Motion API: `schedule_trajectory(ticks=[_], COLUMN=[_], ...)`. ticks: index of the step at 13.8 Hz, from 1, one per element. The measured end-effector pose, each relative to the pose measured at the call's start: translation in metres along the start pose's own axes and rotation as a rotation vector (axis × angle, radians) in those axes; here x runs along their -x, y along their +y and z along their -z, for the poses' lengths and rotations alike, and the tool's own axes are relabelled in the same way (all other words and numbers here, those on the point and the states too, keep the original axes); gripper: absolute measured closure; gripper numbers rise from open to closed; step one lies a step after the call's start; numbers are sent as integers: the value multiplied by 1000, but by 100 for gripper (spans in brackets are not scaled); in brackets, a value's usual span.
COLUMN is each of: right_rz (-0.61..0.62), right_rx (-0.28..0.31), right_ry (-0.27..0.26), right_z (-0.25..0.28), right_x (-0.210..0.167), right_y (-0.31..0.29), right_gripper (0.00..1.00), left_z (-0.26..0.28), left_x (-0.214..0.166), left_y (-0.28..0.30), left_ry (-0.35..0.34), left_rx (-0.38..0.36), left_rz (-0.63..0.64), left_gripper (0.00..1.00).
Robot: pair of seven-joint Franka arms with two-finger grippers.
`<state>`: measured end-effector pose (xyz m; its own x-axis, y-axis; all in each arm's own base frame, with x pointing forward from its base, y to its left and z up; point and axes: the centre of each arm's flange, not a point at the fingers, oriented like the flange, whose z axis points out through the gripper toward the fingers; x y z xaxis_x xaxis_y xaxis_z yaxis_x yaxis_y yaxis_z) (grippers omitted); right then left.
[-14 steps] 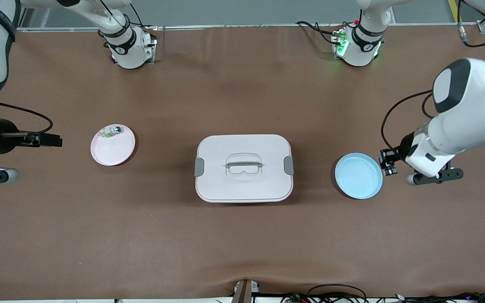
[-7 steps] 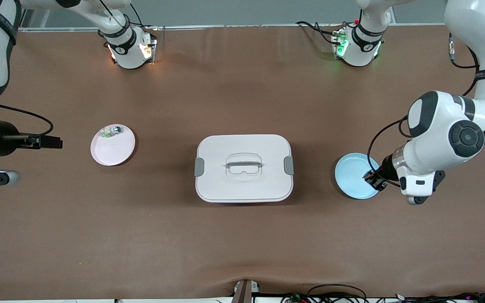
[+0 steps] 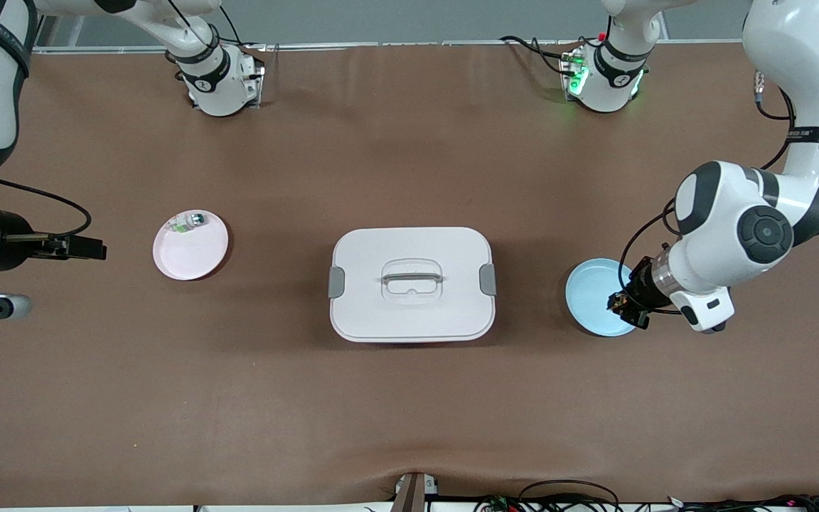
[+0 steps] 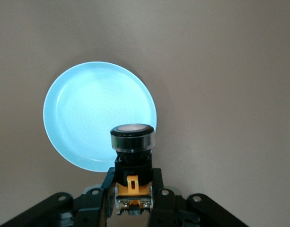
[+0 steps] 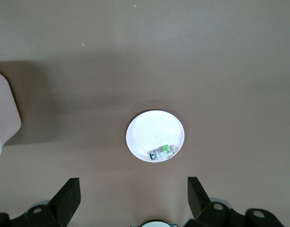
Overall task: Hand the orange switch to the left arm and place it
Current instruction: 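Lower the switch onto the blue plate with the left gripper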
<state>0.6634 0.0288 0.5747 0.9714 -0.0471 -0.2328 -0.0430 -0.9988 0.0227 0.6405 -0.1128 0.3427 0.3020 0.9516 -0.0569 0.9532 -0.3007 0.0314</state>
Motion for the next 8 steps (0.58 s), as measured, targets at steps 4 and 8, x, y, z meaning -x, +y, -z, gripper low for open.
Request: schedule_trajectory(ticks=[4, 8], right_rz=[-4, -81], right_rx=[-2, -4], right_ry=[16, 29], right_z=[-6, 1], right_x=[-7, -2], right_y=[-1, 0], right_gripper=[0, 0], left_z=[-16, -35], left_x=[2, 7], left_y=[-7, -18], left_ry=[49, 59], left_rx=[6, -7], left_rz=[138, 184], left_gripper=[67, 67])
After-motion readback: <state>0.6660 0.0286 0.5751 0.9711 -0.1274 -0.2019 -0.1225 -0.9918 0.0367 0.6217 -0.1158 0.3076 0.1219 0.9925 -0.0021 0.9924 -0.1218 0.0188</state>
